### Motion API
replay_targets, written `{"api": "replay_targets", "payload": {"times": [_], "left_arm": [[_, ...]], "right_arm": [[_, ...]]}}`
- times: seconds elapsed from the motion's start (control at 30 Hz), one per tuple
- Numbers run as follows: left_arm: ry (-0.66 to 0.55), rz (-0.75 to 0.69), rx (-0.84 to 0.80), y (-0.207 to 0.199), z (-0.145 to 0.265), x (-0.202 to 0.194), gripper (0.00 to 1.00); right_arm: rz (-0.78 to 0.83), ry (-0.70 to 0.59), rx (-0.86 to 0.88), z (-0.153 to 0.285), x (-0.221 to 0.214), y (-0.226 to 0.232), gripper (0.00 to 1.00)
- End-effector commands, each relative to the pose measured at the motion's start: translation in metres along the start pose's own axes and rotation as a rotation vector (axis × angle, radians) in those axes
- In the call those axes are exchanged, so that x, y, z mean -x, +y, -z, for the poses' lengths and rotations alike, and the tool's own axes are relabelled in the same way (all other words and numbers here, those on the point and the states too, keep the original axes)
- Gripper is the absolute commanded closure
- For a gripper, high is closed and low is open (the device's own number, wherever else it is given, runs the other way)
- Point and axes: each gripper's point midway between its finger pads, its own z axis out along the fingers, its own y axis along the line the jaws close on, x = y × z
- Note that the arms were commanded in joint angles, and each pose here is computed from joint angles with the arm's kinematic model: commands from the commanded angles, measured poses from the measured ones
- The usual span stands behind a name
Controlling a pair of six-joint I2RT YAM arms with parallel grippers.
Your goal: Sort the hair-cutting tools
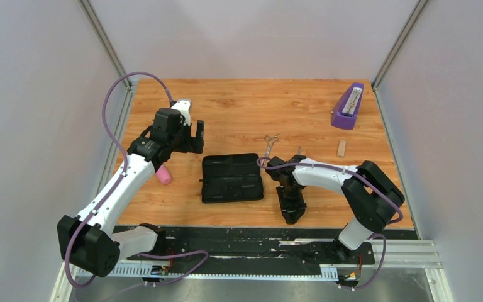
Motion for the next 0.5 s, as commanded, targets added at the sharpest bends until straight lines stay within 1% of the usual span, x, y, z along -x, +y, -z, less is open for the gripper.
{"api": "replay_targets", "payload": {"times": [0.0,0.03,0.13,0.2,0.3,0.4,0.47], "left_arm": [[-0.044,0.021,-0.016,-0.002,0.003,0.011,0.00],[-0.045,0.022,-0.017,-0.003,0.003,0.011,0.00],[-0.051,0.028,-0.025,-0.004,0.004,0.012,0.00],[-0.053,0.033,-0.035,-0.006,0.005,0.014,0.00],[-0.055,0.041,-0.053,-0.010,0.005,0.015,0.00],[-0.055,0.051,-0.075,-0.014,0.005,0.015,0.00],[-0.056,0.058,-0.086,-0.016,0.005,0.015,0.00]], "right_arm": [[0.021,-0.194,0.048,0.010,0.047,0.021,0.82],[0.022,-0.205,0.053,0.013,0.049,0.022,0.84],[0.026,-0.225,0.062,0.019,0.051,0.023,0.94],[0.032,-0.233,0.068,0.022,0.052,0.024,0.97],[0.036,-0.251,0.081,0.027,0.054,0.026,1.00],[0.040,-0.277,0.101,0.035,0.057,0.029,1.00],[0.036,-0.311,0.085,0.039,0.062,0.025,1.00]]}}
